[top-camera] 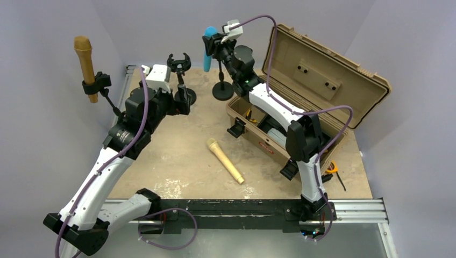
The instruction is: Remove the microphone from the stand
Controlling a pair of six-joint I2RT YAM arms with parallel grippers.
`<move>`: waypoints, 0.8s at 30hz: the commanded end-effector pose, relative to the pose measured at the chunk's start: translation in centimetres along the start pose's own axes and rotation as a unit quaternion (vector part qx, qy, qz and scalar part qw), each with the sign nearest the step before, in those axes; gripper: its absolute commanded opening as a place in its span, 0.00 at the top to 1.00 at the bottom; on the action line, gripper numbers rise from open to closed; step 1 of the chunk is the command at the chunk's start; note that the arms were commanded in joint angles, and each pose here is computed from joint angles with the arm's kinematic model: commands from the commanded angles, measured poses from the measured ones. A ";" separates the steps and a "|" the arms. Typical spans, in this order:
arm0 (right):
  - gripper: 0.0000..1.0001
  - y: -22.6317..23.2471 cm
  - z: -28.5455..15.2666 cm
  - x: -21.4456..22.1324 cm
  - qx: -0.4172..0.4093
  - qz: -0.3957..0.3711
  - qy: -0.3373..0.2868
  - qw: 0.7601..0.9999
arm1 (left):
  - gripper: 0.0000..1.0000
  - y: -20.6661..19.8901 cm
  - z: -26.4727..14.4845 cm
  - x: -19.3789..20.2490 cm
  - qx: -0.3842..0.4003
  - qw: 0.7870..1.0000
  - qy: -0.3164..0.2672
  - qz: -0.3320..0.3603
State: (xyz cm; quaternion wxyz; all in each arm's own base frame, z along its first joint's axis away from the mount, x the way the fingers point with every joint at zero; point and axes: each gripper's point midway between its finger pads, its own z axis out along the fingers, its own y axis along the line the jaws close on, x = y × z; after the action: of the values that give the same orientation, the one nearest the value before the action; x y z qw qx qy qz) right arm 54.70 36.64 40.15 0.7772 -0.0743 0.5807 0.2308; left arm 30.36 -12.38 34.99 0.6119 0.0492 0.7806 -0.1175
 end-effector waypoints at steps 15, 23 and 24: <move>1.00 9.4 -6.3 -10.3 -0.215 0.039 -0.059 0.974 | 0.12 -0.2 0.6 -0.6 0.015 1.000 -0.019 -0.020; 1.00 11.7 -7.1 -9.5 -0.227 0.050 -0.052 0.971 | 0.13 -1.2 0.8 -0.3 0.043 0.999 -0.017 -0.028; 1.00 11.9 -7.2 -9.6 -0.227 0.052 -0.055 0.971 | 0.13 -1.2 0.9 -0.2 0.043 0.999 -0.016 -0.026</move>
State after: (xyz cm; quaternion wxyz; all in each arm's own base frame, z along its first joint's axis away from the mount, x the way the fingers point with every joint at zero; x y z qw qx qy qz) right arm 44.36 43.01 41.22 0.7071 -0.2185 0.5600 0.3724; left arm 30.73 -13.14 33.98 0.6039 0.0525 0.7820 -0.1452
